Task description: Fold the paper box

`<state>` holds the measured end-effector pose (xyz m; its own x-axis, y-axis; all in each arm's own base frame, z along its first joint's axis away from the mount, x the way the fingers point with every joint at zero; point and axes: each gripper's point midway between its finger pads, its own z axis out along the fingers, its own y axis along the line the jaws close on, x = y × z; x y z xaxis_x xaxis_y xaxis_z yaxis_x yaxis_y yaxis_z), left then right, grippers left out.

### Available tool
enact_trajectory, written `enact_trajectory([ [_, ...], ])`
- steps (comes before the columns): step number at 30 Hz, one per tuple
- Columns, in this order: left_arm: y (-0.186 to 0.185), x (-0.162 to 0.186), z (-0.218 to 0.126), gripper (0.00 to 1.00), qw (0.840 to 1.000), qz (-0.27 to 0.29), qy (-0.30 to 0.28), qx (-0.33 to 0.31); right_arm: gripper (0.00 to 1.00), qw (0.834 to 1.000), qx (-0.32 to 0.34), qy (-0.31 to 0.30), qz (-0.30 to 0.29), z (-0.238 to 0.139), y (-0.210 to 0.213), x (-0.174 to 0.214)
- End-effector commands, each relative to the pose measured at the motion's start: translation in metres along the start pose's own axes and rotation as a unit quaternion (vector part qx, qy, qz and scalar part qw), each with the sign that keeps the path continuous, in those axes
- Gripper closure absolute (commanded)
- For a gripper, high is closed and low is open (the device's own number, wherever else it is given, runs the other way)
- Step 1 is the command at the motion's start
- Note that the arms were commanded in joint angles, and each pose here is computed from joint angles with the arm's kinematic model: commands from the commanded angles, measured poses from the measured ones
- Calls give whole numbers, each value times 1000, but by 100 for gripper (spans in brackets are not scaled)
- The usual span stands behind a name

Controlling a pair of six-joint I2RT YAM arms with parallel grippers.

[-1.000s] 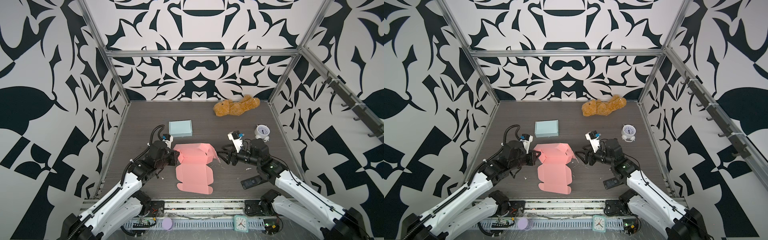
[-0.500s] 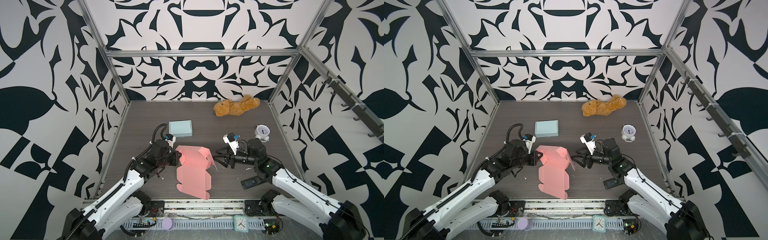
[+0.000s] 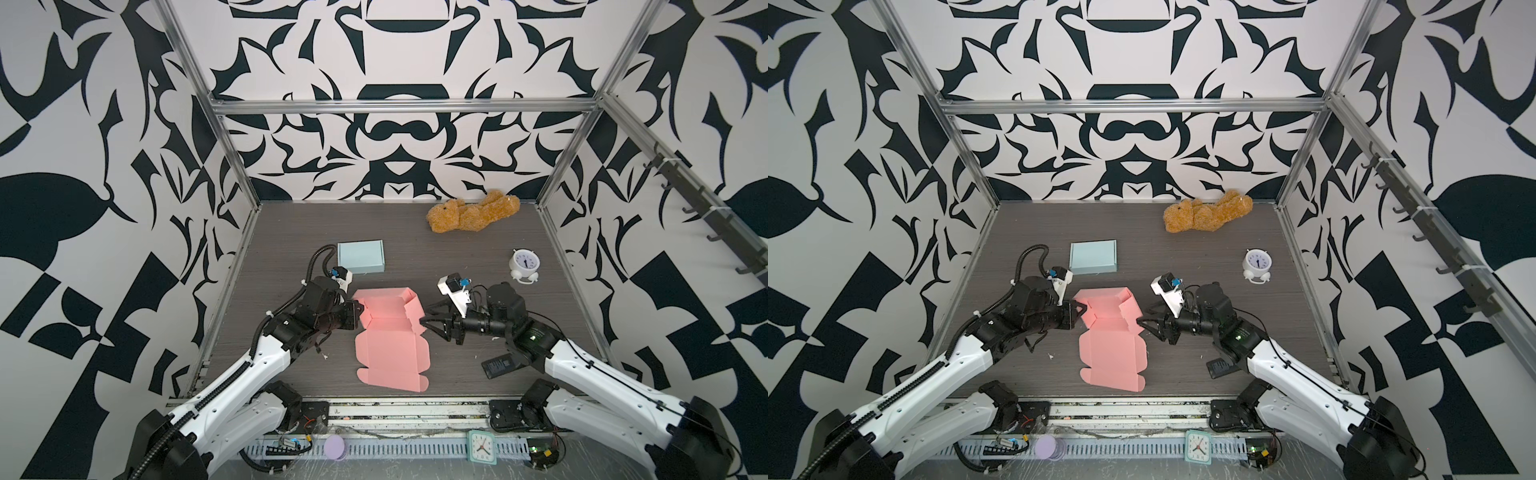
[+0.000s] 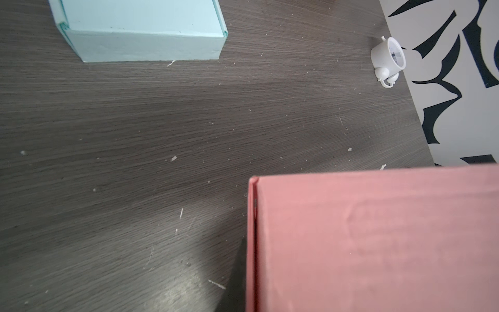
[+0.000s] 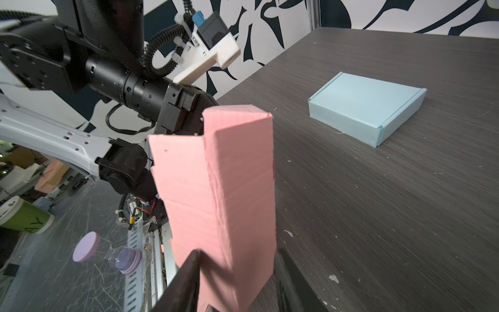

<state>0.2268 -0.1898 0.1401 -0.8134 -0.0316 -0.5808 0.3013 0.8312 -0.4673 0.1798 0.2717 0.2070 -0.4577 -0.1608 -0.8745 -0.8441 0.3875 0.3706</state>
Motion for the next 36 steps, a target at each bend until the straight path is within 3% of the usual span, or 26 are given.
enact_trajectory([
  [1,-5,-8,-2,93,1000,-12,-7,4,56,998,56,-22,-30,-2,-5,-27],
  [22,4,-10,11,93,998,-54,-10,-15,66,970,221,70,-72,36,-18,-31],
  [36,8,-11,18,93,995,-98,-28,-16,63,918,357,121,-124,42,-37,-41],
])
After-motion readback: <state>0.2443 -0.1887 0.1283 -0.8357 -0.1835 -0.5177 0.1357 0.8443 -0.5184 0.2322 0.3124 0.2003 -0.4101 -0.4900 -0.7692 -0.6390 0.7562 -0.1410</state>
